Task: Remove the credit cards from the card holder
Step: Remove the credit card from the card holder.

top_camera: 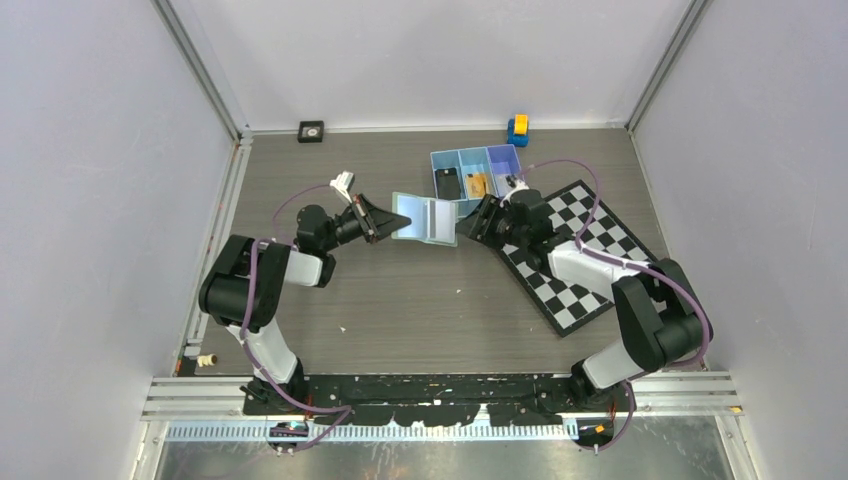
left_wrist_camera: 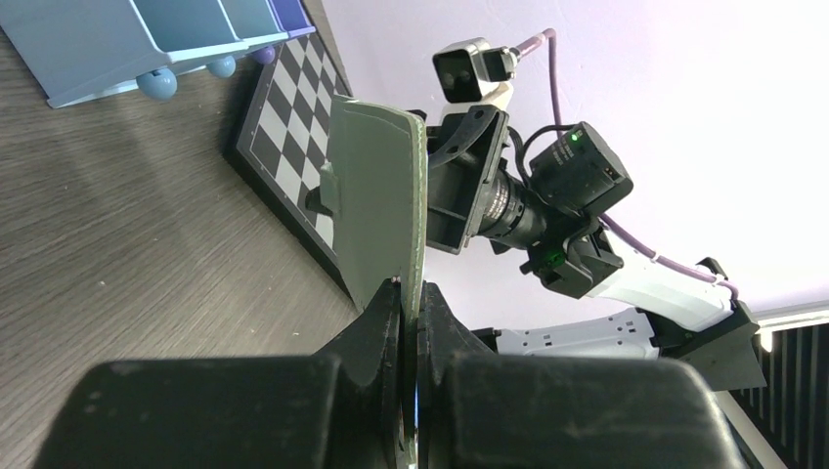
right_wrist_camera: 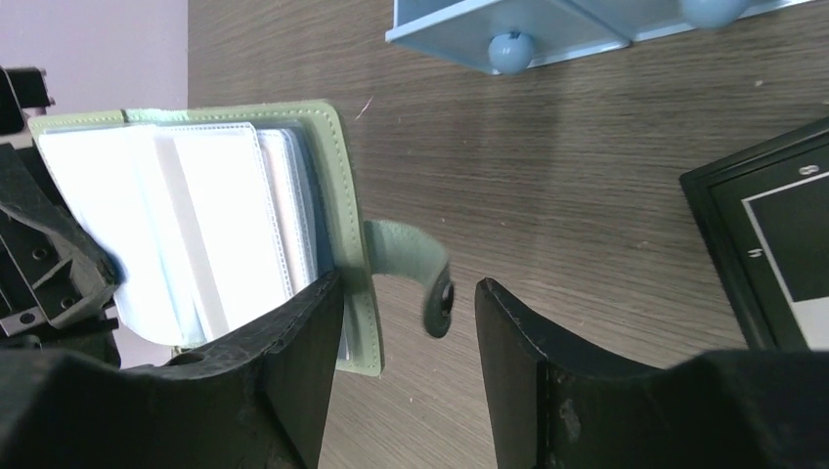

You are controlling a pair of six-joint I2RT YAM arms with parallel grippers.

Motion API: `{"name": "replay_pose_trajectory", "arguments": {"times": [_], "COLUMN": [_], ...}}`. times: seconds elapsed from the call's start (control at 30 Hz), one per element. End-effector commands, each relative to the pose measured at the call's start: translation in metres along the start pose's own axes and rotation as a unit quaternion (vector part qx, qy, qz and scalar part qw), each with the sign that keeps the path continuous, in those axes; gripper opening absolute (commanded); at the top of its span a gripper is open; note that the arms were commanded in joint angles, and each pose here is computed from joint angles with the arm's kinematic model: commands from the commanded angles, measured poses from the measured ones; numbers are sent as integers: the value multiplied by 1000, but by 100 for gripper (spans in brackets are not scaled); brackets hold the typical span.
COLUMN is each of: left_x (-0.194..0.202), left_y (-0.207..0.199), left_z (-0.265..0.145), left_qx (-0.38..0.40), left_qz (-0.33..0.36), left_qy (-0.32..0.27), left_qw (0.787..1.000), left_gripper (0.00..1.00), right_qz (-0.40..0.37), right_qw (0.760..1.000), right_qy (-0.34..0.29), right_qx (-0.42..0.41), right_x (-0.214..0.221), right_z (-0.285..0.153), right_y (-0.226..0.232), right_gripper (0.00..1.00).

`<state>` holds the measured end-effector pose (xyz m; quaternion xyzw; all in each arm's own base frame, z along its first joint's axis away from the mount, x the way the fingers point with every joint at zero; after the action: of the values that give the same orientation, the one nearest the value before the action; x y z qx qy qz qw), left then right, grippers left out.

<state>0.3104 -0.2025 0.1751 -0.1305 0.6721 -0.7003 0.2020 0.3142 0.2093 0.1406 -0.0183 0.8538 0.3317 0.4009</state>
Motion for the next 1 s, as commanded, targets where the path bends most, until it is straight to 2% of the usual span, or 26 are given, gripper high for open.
{"name": "replay_pose_trajectory", "arguments": {"times": [0.0, 0.23, 0.4, 0.57, 0.67, 0.8, 0.9, 0.97], "left_x": [-1, -1, -1, -1, 0, 1, 1, 1], "left_y": [-16, -13, -13, -14, -16, -15, -15, -15], "left_z": [3, 4, 4, 3, 2, 1, 1, 1], "left_qx": [35, 32, 32, 31, 32, 28, 30, 32], "left_qz": [33, 25, 26, 26, 28, 32, 33, 35], "left_qy": [12, 16, 15, 10, 9, 9, 12, 15], "left_qw": [999, 999, 999, 999, 999, 999, 999, 999], "left_gripper": [0, 0, 0, 0, 0, 0, 0, 0], "right_qz": [-24, -33, -28, -15, -19, -30, -31, -26], "right_qw": [997, 996, 996, 995, 993, 995, 996, 998], "right_qy": [-15, -36, -65, -96, -114, -96, -76, -61], "right_qx": [-75, -73, -61, 37, 31, -12, -14, -19], "right_x": [-12, -16, -23, -30, -29, -25, -21, -16], "right_z": [2, -5, -16, -29, -35, -28, -19, -12], "right_y": [27, 32, 32, 9, 8, 17, 15, 13], "right_gripper": [58, 65, 65, 55, 52, 52, 60, 62]}}
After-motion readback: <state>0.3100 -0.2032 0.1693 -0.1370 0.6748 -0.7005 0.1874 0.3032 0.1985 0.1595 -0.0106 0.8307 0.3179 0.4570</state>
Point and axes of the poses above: each gripper's point midway between its finger pads, its own z axis out along the fingers, its own y axis along the line the jaws close on, x = y × z, the point moved 5 cm from there along -z, back along the fingers, and after that the axes turned 15 degrees about -z, right-handed, at the moved point
